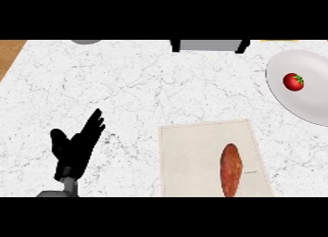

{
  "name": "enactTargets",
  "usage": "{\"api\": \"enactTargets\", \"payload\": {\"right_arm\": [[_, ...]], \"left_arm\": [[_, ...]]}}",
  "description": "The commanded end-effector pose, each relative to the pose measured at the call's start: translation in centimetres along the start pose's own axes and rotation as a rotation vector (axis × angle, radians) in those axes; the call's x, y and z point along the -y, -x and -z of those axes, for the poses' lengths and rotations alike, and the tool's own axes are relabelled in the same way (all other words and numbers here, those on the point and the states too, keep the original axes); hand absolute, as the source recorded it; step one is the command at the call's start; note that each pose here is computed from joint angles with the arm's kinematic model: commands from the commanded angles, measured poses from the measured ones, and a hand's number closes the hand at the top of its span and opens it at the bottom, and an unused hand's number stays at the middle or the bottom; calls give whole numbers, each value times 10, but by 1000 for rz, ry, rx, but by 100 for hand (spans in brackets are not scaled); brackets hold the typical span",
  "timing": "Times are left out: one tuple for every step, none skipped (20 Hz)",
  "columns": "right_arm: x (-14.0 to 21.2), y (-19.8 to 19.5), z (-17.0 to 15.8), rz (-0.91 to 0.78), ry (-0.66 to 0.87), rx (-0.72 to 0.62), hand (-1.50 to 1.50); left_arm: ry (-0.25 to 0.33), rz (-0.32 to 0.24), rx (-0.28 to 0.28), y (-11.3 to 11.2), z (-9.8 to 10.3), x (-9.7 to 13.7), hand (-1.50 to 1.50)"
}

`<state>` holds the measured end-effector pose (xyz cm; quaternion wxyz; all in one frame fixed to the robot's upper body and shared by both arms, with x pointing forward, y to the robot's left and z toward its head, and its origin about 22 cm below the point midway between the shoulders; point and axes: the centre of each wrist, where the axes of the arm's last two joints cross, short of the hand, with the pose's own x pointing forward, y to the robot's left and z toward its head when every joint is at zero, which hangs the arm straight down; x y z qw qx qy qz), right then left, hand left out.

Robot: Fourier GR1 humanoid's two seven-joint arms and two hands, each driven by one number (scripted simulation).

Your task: Pick the tomato from the placemat and place it in the plate

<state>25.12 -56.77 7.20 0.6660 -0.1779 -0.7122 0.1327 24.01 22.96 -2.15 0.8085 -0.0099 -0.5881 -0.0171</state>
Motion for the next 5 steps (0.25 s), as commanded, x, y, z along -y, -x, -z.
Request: {"api": "enactTargets", "payload": {"right_arm": [[6,9,-18,78,-100,104,-150],[3,14,-22,87,-92,105,-150],[1,21,-31,70,-88,82,-150],[5,16,-28,68,-81,90,-150],[5,18,-32,70,-77,97,-150]], "left_arm": [[4,-24,-61,14,-2,5,0],[3,-15,-52,12,-1,8,0],[-8,-14,-46,1,0,0,0],[-12,6,-39,8,1,-4,0],[-11,-10,-25,4,6,-9,0]]}}
